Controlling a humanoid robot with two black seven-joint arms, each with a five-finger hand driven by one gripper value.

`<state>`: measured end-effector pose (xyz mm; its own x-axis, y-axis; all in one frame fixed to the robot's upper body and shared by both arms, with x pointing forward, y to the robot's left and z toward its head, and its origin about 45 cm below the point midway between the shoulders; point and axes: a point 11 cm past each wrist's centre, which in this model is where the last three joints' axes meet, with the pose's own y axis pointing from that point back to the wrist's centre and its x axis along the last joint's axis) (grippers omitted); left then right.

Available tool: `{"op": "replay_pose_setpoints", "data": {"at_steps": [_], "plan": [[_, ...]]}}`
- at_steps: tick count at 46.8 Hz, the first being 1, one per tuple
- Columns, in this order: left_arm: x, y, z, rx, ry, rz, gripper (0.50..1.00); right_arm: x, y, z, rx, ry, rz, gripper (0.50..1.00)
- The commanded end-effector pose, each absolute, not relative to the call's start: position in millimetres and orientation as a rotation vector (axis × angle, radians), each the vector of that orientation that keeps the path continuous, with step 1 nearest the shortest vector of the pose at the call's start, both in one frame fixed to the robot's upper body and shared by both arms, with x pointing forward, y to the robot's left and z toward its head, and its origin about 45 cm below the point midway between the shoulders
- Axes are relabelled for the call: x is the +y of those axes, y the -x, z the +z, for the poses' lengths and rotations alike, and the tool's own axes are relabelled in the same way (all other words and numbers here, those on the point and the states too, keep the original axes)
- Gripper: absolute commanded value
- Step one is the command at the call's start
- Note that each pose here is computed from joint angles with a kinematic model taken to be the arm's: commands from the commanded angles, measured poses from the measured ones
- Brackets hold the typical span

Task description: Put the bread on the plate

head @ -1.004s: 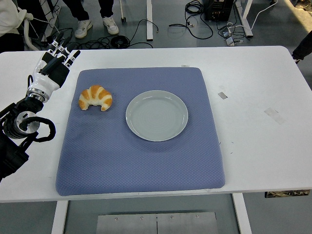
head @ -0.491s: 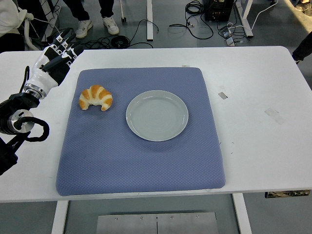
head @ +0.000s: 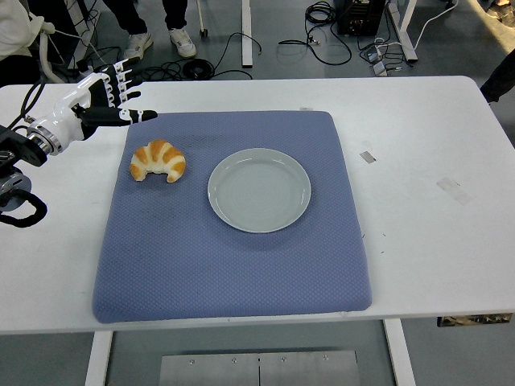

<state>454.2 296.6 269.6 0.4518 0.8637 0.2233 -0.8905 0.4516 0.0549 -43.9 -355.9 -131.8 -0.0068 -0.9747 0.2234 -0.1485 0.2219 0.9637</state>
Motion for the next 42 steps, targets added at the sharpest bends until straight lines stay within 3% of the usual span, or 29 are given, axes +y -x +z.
{"op": "replay_pose_setpoints", "data": {"at_steps": [1,18,42], "plan": [[295.9,-449.5,284.9,-0.297,-0.214,1.077,0.983,-355.9,43.9,-131.8,-1.409,-1.149,-0.96,1.0],[297.8,-438.8,293.0,-0.538,-0.41,0.973,0.983,-356.3,44.0,-131.7,-1.407,-1.149,-0.958,1.0],[302.3,-444.5,250.6,-0.653,-0.672,0.855,0.981,-355.8,43.9,-131.8,-1.409,-1.149,-0.96,1.0]]}}
